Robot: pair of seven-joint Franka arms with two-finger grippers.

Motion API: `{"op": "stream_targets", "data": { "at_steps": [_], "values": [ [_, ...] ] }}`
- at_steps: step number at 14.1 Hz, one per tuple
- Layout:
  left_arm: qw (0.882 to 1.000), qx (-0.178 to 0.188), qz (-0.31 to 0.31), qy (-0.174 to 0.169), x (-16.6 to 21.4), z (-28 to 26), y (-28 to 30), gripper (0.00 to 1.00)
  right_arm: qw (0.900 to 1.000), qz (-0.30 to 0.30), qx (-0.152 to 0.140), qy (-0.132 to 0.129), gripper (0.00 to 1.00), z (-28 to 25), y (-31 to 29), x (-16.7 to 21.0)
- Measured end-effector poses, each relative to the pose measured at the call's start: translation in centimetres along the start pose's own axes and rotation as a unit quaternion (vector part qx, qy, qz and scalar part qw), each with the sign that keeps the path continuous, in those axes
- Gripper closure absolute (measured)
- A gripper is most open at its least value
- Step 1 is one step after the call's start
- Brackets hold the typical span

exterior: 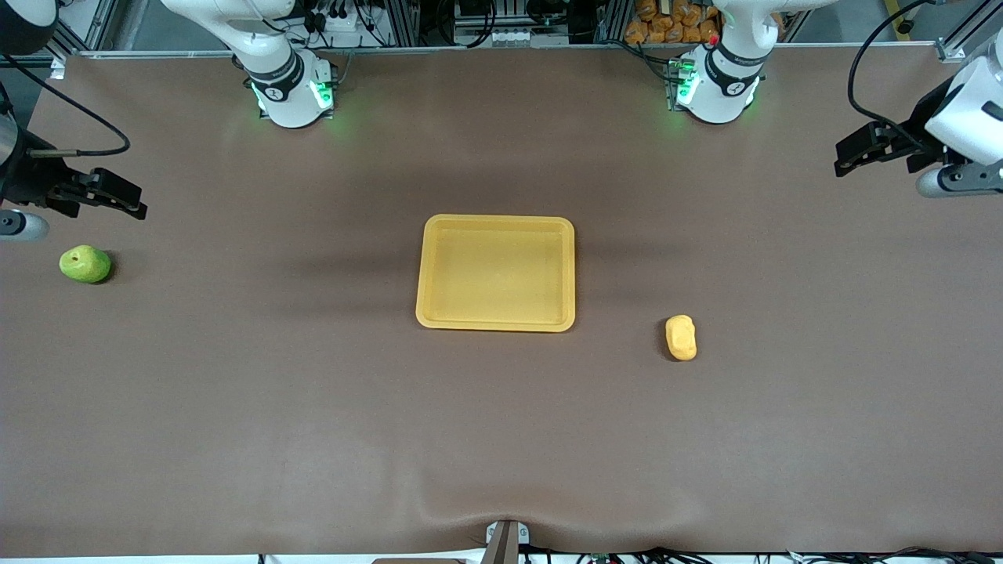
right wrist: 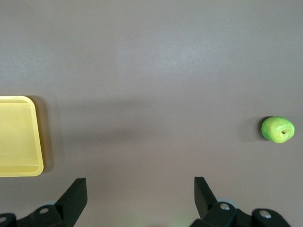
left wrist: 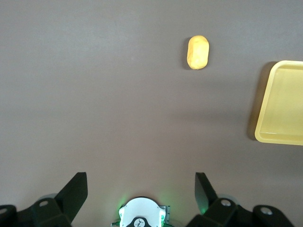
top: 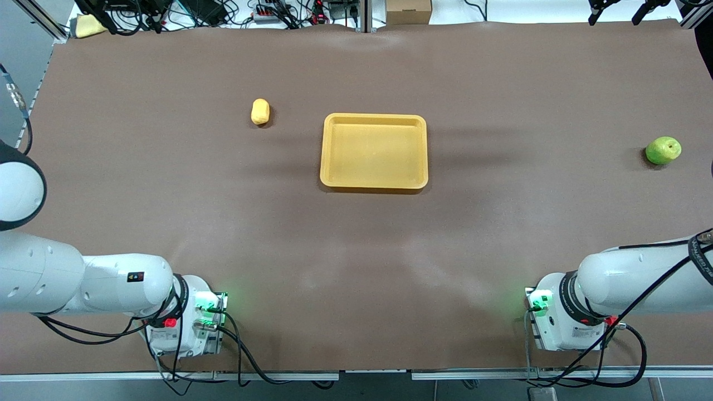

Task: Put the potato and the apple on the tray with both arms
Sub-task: 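Move the left gripper toward the yellow potato while the right gripper approaches the apple, then lower the left gripper onto the potato while the right gripper descends to the apple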

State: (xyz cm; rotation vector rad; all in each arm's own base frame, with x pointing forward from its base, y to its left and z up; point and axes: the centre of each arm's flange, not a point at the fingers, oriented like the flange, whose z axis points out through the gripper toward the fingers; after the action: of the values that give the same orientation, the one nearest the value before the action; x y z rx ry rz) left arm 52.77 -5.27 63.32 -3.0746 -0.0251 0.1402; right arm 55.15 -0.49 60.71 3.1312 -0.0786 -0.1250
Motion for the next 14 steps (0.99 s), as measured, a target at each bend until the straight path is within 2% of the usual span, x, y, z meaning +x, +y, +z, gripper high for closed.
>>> {"op": "stream_targets", "data": {
  "at_steps": [3, 7, 14],
  "values": [
    [1.0, -0.003, 0.003, -0.002, 1.8, 1.9, 0.3, 0.0, 1.0, 0.007, 0.0, -0.005, 0.0, 0.6, 0.7, 0.4],
    [1.0, -0.008, 0.015, 0.012, 4.3, 5.9, 1.8, 0.0, 1.0, 0.014, 0.001, -0.024, 0.0, 3.2, 1.6, 2.0],
    [0.997, -0.019, 0.037, 0.064, 6.5, 14.7, 4.7, 0.0, 0.995, 0.069, 0.003, -0.065, 0.0, 8.4, 8.6, 4.2]
  ]
}}
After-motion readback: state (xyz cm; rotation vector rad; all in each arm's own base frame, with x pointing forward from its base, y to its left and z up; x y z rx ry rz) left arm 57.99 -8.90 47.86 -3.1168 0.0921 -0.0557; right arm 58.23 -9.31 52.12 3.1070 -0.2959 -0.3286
